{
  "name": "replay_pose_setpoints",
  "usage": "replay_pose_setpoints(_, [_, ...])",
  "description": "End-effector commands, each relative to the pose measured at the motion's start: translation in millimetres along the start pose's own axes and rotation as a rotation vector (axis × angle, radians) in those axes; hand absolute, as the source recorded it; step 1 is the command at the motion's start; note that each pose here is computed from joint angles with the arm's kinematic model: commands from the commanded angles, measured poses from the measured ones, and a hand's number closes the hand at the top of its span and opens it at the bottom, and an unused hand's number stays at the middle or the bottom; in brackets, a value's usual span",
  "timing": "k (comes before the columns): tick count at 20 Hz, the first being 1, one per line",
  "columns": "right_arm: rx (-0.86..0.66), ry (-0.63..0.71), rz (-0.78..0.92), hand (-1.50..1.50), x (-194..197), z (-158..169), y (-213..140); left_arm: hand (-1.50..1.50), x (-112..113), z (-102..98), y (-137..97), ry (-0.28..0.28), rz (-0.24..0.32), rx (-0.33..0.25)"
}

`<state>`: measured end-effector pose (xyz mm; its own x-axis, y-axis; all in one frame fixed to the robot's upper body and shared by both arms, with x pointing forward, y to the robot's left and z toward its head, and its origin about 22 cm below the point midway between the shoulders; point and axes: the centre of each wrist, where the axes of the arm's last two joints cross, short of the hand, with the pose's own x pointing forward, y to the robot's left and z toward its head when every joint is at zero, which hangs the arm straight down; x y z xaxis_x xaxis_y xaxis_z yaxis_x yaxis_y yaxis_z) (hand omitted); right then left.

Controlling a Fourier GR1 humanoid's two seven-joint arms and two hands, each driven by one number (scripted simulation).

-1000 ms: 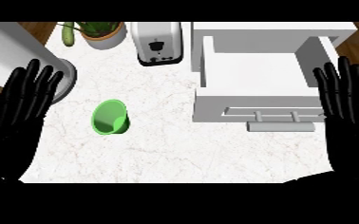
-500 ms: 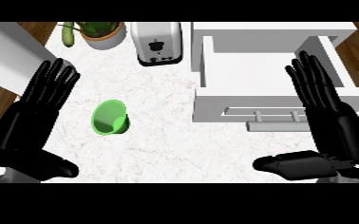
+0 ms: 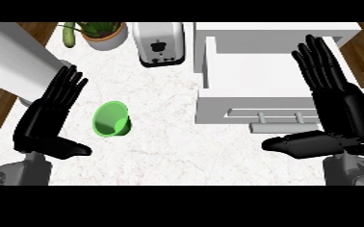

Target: Pick up the cup, place it into the drawer and close the drawer

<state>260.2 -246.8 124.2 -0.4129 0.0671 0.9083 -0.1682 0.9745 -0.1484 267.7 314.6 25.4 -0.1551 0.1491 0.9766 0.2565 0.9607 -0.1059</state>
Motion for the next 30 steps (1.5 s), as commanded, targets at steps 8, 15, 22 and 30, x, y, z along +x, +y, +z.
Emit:
replay_pose_setpoints(8, [-0.004,-0.038,0.009,-1.50,2.6,-19.8,6.5,-1.50,-74.3,5.0,23.0,0.114,-0.054,0.088])
replay_pose_setpoints(15, [0.009,-0.025,0.009,-1.50,17.2,-11.0,-2.0,-1.50,-107.4,12.7,27.1,0.155,-0.072,0.087])
replay_pose_setpoints(22, [0.004,-0.041,0.019,-1.50,19.7,-4.4,-3.8,-1.50,-134.6,16.0,47.8,0.129,-0.074,0.104])
replay_pose_setpoints(30, [0.012,-0.015,0.007,-1.50,20.4,-14.1,-11.2,-1.50,-147.5,34.1,45.5,0.083,-0.058,0.111])
